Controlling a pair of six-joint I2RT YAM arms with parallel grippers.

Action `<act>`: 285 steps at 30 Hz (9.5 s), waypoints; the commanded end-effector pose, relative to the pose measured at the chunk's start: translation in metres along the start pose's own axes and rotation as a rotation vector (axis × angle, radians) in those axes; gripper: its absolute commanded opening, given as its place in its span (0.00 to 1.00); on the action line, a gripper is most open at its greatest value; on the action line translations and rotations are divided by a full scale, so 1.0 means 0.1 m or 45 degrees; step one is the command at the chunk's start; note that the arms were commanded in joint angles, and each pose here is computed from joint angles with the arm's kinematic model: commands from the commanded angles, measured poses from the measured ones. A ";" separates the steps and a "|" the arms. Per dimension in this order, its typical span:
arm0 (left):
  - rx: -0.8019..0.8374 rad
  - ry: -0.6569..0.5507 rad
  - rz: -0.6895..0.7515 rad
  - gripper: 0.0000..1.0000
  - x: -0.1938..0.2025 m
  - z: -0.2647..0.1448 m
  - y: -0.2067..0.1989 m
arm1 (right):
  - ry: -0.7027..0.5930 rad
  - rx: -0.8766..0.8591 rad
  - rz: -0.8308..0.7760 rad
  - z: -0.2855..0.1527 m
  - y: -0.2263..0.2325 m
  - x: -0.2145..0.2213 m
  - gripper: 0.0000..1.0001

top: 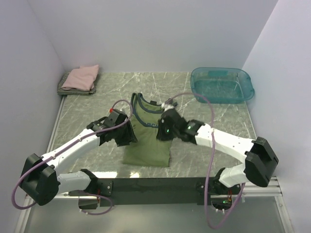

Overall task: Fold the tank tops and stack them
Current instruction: Fold the tank top, then neatly place the folded tank top to the corner

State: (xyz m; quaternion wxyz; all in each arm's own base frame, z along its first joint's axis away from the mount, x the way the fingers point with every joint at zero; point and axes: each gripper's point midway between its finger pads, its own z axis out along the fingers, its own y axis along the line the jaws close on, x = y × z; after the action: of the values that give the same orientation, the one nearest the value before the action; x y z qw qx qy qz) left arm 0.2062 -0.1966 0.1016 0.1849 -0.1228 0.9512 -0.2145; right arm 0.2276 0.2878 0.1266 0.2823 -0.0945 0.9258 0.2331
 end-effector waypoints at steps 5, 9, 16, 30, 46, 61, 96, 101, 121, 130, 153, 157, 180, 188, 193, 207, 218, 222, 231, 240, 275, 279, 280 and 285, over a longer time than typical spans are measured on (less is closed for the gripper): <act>0.257 0.131 0.006 0.48 0.27 0.11 -0.21 | 0.273 -0.344 0.067 0.07 0.52 0.87 0.04; 0.128 0.170 -0.021 0.49 0.38 0.28 0.04 | 0.353 -0.296 0.107 0.15 0.34 1.16 0.03; -0.076 0.234 -0.104 0.52 0.60 0.47 0.47 | 0.426 -0.117 0.207 0.26 -0.09 1.47 0.01; -0.037 0.137 -0.086 0.57 0.40 0.30 0.35 | 0.409 -0.138 0.353 0.07 -0.39 1.54 0.00; -0.284 0.021 -0.334 0.85 0.49 -0.01 0.87 | 0.210 -0.127 0.337 -0.26 -0.45 1.40 0.49; -0.247 0.126 -0.372 0.68 0.76 0.24 0.97 | 0.250 -0.122 0.379 -0.03 -0.43 1.60 0.55; -0.088 0.173 -0.213 0.01 0.80 0.04 0.60 | 0.320 -0.047 0.214 -0.20 -0.30 1.48 0.00; -0.032 0.248 -0.178 0.01 1.07 -0.18 0.48 | 0.371 -0.124 0.097 -0.45 -0.03 1.63 0.00; 0.182 -0.124 -0.032 0.01 -0.32 -0.35 -0.41 | 0.121 0.023 0.067 -0.55 -0.17 0.36 0.00; 0.238 -0.262 -0.114 0.01 -1.26 -0.05 -0.67 | 0.033 0.054 0.128 -0.17 -0.45 -0.45 0.00; 0.807 -0.301 -0.205 0.46 -3.46 1.53 -1.50 | -0.034 0.161 0.490 1.35 -1.74 -2.05 0.05; 0.862 -0.414 -0.118 0.66 -3.63 1.30 -1.61 | -0.104 0.201 0.508 1.30 -1.85 -2.14 0.32; 0.257 -0.398 -0.341 0.78 -2.68 1.13 -0.45 | -0.181 0.399 0.189 0.81 -0.79 -1.43 0.54; 0.187 -0.319 -0.374 0.78 -2.52 1.41 -0.29 | -0.108 0.485 0.152 1.09 -0.74 -1.15 0.52; 0.163 -0.301 -0.408 0.77 -2.48 1.53 -0.23 | -0.138 0.537 0.180 1.15 -0.81 -1.16 0.51; 0.017 -0.320 -0.493 0.53 -2.57 1.86 -0.05 | -0.112 0.571 0.197 1.30 -0.97 -0.94 0.00; -0.043 -0.407 -0.502 0.01 -2.77 1.73 0.01 | -0.160 0.603 0.212 0.88 -1.15 -0.69 0.00; -0.026 -0.437 -0.484 0.02 -2.83 1.57 -0.01 | -0.163 0.575 0.216 0.82 -1.16 -0.60 0.00; 0.168 -0.414 -0.364 0.60 -2.85 1.46 -0.32 | -0.206 0.423 0.179 0.80 -0.92 -1.04 0.47; 0.199 -0.463 -0.468 0.73 -2.77 0.90 -0.41 | -0.286 0.424 0.102 0.79 -1.17 -2.01 0.51; -0.057 -0.206 -0.884 0.81 -1.64 1.98 -0.32 | 0.060 0.521 0.052 1.67 -1.82 -1.74 0.50; -0.027 -0.225 -0.837 0.72 -1.79 2.04 -0.43 | 0.075 0.476 0.073 1.70 -1.79 -1.73 0.49; -0.031 -0.224 -0.832 0.72 -1.81 2.05 -0.44 | 0.069 0.459 0.079 1.69 -1.77 -1.75 0.49; 0.000 -0.187 -0.758 0.54 -1.88 2.20 -0.53 | 0.076 0.369 0.116 1.70 -1.67 -1.77 0.49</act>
State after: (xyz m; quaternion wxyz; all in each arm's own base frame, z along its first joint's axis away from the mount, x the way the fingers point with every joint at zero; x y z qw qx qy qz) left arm 0.4822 -0.2786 0.0384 0.1949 -0.4151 0.8327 -0.3103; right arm 0.5132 0.2277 0.0270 0.2679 -0.0188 0.9600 0.0789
